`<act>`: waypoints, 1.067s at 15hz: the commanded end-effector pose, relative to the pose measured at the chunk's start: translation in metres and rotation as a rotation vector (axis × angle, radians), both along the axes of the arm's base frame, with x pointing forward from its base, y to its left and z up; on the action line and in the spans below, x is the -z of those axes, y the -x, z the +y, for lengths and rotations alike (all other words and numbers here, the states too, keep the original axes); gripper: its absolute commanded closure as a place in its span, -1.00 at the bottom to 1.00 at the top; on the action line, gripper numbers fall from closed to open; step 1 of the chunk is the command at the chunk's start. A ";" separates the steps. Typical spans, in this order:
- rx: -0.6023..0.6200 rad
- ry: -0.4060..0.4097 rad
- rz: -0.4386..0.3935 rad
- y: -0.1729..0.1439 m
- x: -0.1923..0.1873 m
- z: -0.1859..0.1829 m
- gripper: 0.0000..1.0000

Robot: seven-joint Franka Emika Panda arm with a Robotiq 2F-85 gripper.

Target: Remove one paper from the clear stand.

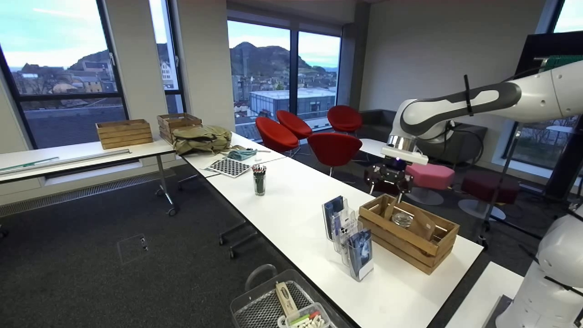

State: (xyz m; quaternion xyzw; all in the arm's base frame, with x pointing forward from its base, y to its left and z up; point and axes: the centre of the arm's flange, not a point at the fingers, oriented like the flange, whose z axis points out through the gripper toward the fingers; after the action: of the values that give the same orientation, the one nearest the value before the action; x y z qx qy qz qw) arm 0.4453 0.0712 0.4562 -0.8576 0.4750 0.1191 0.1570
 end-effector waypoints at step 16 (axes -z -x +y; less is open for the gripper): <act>0.370 0.235 0.124 -0.027 0.030 -0.018 -1.00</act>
State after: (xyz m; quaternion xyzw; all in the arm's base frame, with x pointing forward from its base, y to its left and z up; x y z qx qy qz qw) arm 0.4689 0.0463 0.4308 -0.7559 0.6425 0.0970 0.0801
